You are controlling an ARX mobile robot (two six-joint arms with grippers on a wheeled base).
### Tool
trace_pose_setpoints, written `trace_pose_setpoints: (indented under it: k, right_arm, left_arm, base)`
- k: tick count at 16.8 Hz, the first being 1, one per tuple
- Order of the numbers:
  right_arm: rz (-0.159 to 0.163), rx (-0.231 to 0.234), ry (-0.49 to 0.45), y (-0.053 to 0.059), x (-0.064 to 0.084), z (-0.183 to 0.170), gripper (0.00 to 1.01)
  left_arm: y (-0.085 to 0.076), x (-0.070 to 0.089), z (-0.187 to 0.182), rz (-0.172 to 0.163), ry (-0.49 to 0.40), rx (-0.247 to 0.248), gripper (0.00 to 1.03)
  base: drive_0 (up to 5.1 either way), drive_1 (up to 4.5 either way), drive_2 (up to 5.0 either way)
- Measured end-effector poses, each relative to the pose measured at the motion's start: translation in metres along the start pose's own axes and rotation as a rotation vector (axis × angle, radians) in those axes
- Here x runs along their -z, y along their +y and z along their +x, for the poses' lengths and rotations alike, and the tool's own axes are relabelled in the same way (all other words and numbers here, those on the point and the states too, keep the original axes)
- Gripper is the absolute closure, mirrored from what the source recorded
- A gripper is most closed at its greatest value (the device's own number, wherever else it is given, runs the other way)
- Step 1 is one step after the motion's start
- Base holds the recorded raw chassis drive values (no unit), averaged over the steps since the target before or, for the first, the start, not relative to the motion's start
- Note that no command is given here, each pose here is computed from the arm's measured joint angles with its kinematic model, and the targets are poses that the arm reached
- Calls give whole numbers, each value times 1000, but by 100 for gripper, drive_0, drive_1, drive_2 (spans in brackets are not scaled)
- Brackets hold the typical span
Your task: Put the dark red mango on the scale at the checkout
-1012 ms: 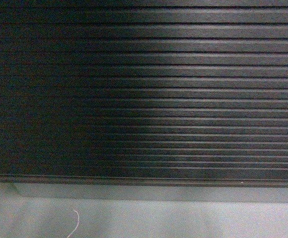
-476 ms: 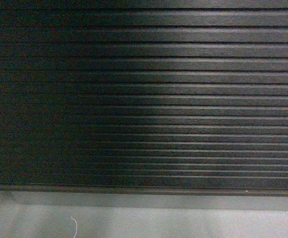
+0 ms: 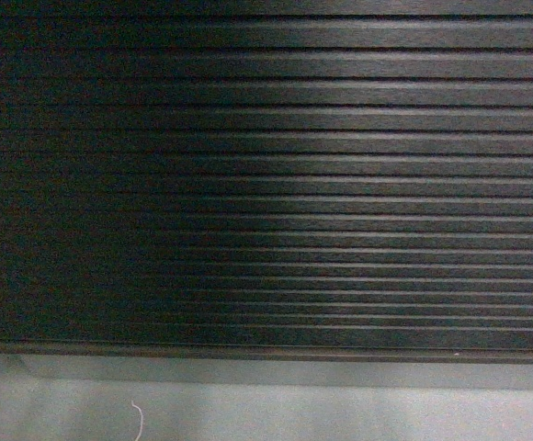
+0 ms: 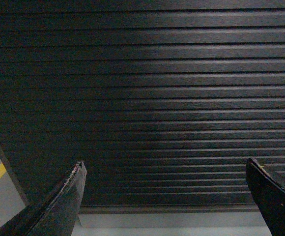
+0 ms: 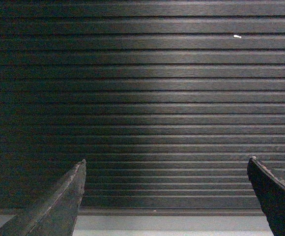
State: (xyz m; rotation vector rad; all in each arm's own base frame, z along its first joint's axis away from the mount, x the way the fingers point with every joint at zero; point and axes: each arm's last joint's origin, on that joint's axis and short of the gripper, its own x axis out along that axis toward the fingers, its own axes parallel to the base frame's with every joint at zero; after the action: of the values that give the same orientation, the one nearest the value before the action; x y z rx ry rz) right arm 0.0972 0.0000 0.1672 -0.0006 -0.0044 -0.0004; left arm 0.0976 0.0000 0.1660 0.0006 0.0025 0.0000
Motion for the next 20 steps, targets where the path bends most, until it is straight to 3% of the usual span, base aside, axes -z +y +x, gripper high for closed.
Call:
trace_pose_setpoints:
  k: [20]
  right_arm:
    - [0,1,0,0,0,0,3]
  left_arm:
    - [0,0,0,0,1,0,5]
  base:
    - [7,412,-397]
